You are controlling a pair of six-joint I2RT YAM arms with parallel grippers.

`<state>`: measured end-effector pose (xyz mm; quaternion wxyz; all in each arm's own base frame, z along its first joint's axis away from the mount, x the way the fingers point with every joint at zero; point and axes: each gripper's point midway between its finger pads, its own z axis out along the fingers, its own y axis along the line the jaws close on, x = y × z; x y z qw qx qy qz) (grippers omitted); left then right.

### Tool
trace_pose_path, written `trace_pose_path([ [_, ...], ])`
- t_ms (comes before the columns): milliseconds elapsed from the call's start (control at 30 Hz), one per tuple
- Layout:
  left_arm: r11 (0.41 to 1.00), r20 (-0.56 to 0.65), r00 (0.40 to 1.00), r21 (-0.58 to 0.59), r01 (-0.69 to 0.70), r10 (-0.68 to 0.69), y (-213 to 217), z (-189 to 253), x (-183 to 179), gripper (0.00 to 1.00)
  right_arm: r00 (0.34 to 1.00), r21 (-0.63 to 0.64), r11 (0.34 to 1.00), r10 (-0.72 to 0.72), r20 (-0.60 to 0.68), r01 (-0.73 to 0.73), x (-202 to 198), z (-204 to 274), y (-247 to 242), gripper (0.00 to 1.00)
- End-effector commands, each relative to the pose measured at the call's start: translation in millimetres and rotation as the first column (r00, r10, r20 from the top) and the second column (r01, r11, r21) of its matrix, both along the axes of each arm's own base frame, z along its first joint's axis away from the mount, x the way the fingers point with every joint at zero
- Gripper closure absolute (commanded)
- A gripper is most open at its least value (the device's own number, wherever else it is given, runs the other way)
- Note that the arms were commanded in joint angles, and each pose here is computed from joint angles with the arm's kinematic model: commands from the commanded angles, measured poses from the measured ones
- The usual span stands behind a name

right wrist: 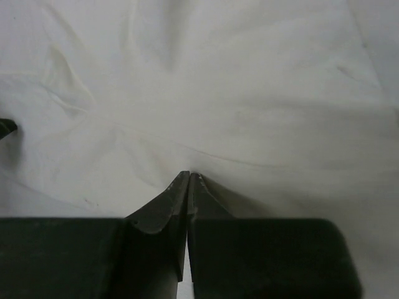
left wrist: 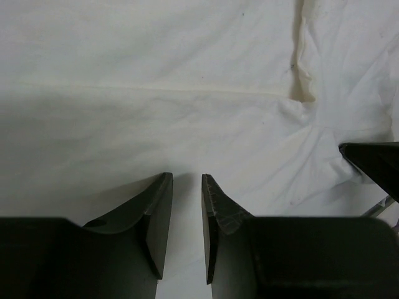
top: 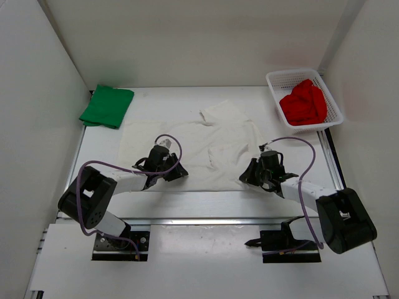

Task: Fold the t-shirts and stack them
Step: Fold the flattened tshirt in 1/3 of the way

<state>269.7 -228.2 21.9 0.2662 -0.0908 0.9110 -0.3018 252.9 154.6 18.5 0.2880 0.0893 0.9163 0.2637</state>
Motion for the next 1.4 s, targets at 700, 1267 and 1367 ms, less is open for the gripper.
trace_pose_path([
  [700, 0.998, 0.119, 0.992, 0.054, 0.045, -0.051, 36.2, 62.9, -32.8, 0.58, 0.952, 0.114, 0.953, -0.291, 0.096, 0.28, -29.5, 51.5, -58.4, 1.0],
  [1267, 0.789, 0.099, 0.82, 0.23, -0.57, 0.564, 258.0, 61.7, 222.6, 0.7, 0.945, -0.029, 0.971, 0.236, 0.227, -0.236, 102.8, 90.7, 79.5, 1.0],
  [1367, 0.719, 0.148, 0.786, 0.33, -0.612, 0.601, 301.0, 64.5, 225.3, 0.68, 0.946, 0.005, 0.968, 0.244, 0.212, -0.251, 97.2, 79.5, 82.9, 1.0],
])
